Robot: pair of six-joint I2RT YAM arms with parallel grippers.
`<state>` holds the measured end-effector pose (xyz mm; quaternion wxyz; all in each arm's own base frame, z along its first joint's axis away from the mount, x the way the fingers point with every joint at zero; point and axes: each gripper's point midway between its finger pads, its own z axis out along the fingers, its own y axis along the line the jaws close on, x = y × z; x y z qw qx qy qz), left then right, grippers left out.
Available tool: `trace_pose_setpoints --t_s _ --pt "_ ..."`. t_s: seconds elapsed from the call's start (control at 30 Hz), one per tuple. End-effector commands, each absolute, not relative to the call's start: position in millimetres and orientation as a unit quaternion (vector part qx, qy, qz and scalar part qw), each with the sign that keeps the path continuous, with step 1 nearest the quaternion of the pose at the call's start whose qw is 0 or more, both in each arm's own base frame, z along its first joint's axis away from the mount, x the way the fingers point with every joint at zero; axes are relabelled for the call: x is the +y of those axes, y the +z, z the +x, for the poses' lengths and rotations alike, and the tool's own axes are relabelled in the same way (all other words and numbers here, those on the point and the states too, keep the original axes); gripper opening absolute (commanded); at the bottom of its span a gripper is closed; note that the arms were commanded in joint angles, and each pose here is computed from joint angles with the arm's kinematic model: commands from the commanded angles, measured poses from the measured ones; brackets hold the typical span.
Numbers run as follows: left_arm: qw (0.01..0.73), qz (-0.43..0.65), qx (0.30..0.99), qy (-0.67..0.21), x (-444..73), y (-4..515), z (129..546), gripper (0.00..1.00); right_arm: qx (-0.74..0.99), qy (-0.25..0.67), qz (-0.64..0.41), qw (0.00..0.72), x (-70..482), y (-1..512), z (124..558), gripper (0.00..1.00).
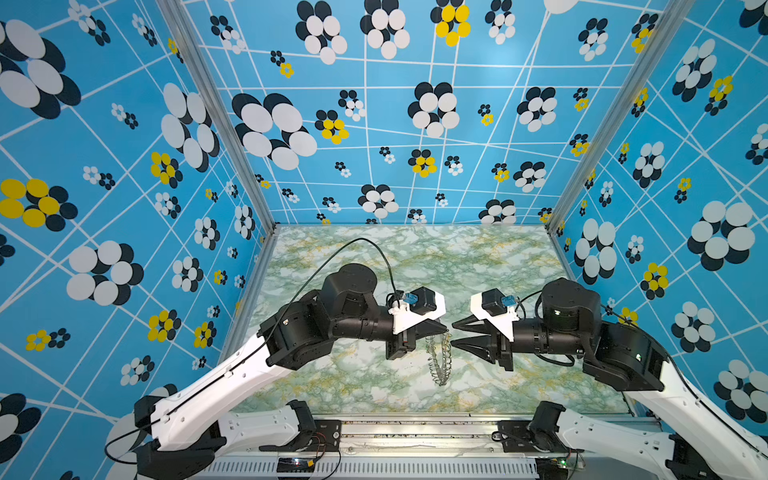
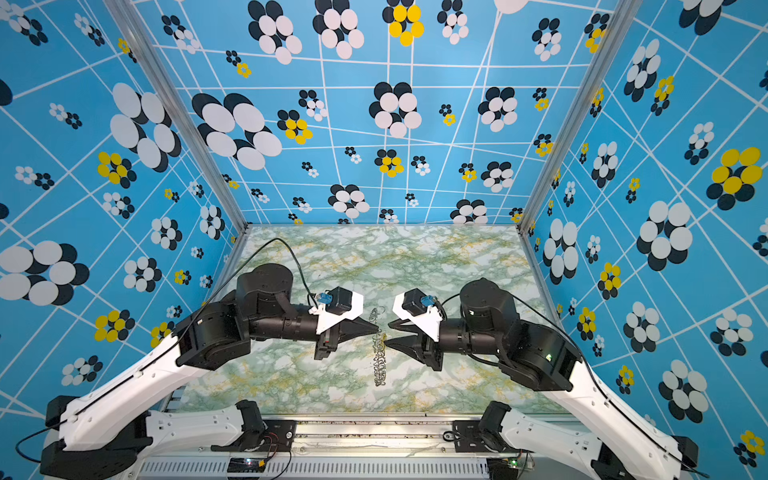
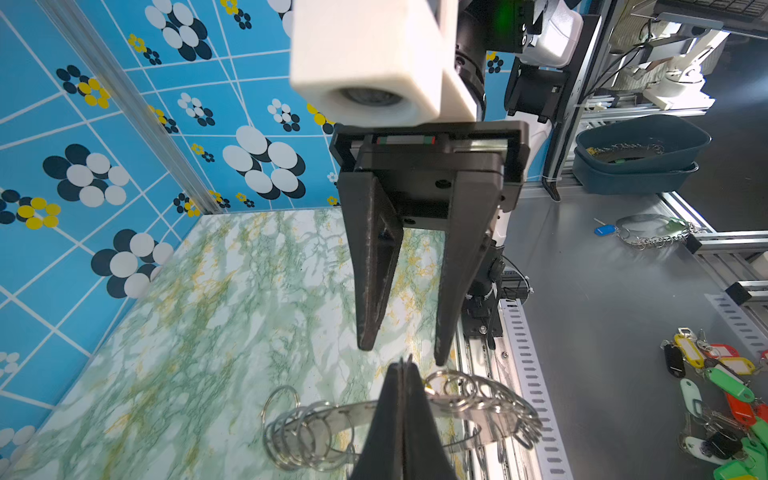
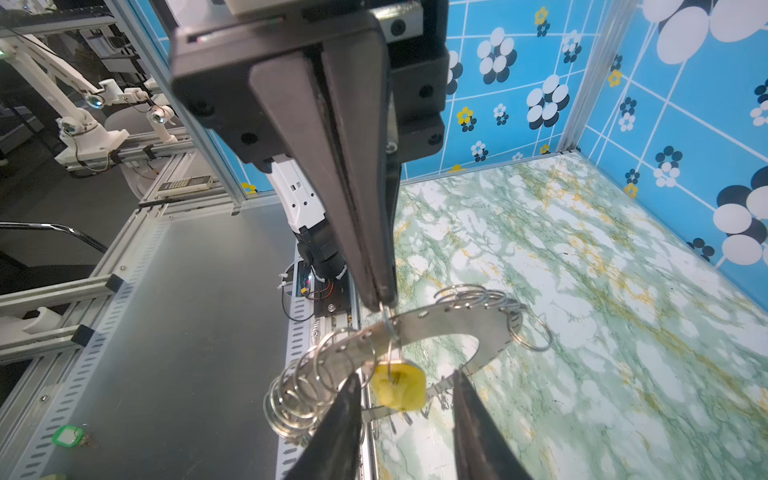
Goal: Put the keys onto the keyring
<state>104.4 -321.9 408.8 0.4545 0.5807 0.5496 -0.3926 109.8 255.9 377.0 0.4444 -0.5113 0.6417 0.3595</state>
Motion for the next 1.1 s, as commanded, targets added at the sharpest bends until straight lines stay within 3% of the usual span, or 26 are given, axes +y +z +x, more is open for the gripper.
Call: trace_pose_setpoints --t_s 0.0,0.13,0.23,0.43,0.57,1.07 --pt "0.473 0.577 0.522 -0.413 -321.5 424.8 98.0 0.0 0.626 0.361 -0.51 0.466 255.6 390.2 110.5 0.36" --pt "0.472 0.576 0.524 -0.413 -321.6 424.0 98.1 0.0 0.619 0.369 -0.508 0.47 256.9 395.0 108.8 0.27" --pt "0.475 0.575 0.523 -0.413 -321.0 424.9 98.3 0.0 0.619 0.374 -0.509 0.466 258.1 394.2 107.5 0.14" --pt "0.486 0.569 0.519 -0.414 -320.3 429.0 99.5 0.0 0.623 0.376 -0.513 0.455 259.7 388.8 106.7 0.12" --pt "0.493 0.564 0.515 -0.416 -320.8 432.0 100.3 0.0 0.622 0.379 -0.513 0.455 260.1 390.0 105.9 0.0" --pt "0.558 0.504 0.482 -0.45 -321.0 458.3 114.0 0.0 0.612 0.412 -0.501 0.452 269.2 389.8 103.8 0.0"
